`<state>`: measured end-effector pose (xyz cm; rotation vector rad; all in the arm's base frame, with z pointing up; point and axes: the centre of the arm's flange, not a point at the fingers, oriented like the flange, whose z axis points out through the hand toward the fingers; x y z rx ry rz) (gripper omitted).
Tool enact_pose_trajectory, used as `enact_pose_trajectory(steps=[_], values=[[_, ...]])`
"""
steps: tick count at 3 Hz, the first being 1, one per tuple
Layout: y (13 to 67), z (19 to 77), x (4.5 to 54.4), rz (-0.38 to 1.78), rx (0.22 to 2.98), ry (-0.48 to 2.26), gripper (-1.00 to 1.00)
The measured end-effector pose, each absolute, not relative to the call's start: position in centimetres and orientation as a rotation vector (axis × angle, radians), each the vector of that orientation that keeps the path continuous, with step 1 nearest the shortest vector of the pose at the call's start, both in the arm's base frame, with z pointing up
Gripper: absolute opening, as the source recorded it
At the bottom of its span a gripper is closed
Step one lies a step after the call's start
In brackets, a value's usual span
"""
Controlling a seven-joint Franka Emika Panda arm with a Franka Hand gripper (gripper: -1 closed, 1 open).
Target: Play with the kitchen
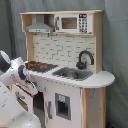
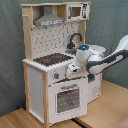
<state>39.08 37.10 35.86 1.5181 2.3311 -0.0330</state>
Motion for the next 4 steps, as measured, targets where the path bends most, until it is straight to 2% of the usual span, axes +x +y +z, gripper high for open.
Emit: enact_pose_trajectory(steps=[2, 4], values=[[36.2, 31.4, 39.8, -0.109, 1.558, 2.326, -1.00], [40.6, 31.5, 38.7, 0.053, 1.705, 2.278, -1.00]])
